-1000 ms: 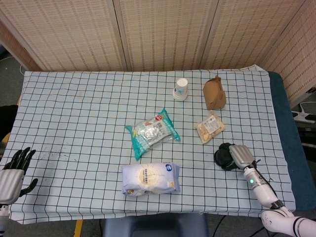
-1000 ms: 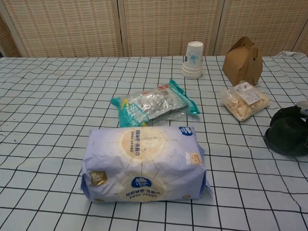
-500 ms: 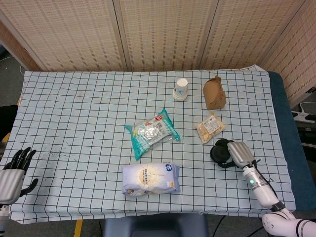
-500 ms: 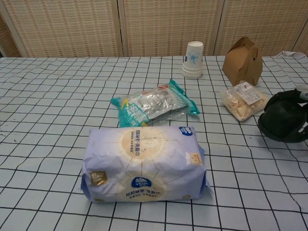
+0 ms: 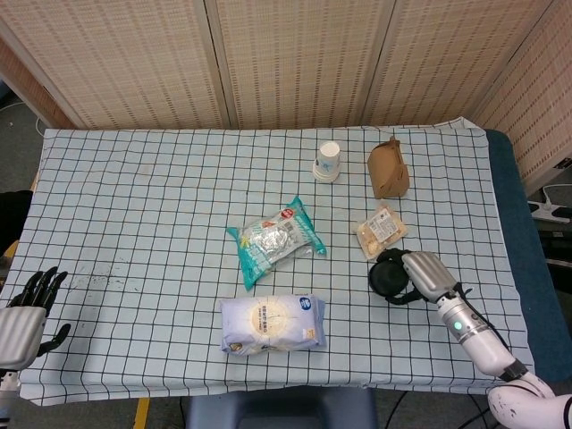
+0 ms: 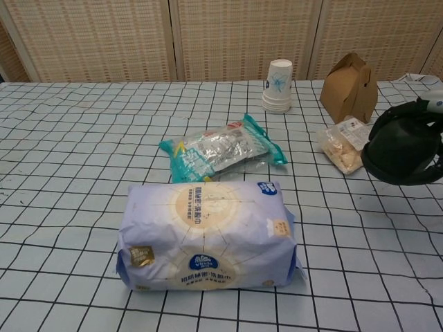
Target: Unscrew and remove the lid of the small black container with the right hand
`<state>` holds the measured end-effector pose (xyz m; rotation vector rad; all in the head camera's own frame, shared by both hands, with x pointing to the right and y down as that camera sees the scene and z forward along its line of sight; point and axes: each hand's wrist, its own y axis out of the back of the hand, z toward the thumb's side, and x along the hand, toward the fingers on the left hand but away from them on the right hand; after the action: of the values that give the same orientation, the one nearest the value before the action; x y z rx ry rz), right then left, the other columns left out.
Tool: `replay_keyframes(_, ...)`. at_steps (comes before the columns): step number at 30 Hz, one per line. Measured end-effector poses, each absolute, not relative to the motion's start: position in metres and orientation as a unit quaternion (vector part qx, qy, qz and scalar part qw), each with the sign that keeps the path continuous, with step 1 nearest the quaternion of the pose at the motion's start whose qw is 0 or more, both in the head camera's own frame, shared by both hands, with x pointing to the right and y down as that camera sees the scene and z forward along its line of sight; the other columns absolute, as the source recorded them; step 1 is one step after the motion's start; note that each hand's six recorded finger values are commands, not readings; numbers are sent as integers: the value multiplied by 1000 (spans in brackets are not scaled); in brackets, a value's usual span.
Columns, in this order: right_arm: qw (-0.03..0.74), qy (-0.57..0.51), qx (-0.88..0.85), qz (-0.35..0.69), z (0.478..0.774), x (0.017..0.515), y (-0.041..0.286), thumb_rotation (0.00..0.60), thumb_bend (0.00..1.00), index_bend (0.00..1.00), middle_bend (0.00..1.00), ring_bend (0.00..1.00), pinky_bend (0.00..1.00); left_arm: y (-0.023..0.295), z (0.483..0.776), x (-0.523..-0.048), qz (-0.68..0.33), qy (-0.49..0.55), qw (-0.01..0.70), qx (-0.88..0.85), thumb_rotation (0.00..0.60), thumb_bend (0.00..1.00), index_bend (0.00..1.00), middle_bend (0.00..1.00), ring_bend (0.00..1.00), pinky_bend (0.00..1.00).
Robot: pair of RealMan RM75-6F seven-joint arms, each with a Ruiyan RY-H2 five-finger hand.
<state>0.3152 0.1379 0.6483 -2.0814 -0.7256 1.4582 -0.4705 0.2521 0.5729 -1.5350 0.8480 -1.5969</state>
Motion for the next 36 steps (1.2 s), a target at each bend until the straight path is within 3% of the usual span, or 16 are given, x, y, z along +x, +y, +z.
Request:
replay_keyframes(11, 436, -209, -631, 607, 652, 318, 132, 600, 191, 548, 587, 515, 667, 252, 573, -472, -625, 332, 375, -599, 600, 305, 41, 0, 0, 334)
replay_keyframes(15, 445, -203, -628, 605, 653, 314, 136, 600, 191, 548, 587, 515, 668, 252, 573, -472, -625, 331, 375, -599, 600, 305, 41, 0, 0, 334)
replay_keyframes(22, 369, -243, -713, 544, 654, 298, 144, 600, 191, 548, 587, 516, 667, 252, 573, -472, -625, 332, 375, -599, 600, 305, 41, 0, 0, 334)
replay_keyframes(32, 135, -321, -842, 412, 650, 284, 149, 600, 191, 549, 587, 516, 667, 252, 573, -472, -625, 331, 375, -599, 600, 305, 41, 0, 0, 334)
replay_keyframes(36, 100, -327, -845, 411, 654, 291, 149, 600, 191, 554, 588, 516, 667, 252, 573, -472, -626, 331, 375, -599, 600, 306, 41, 0, 0, 334)
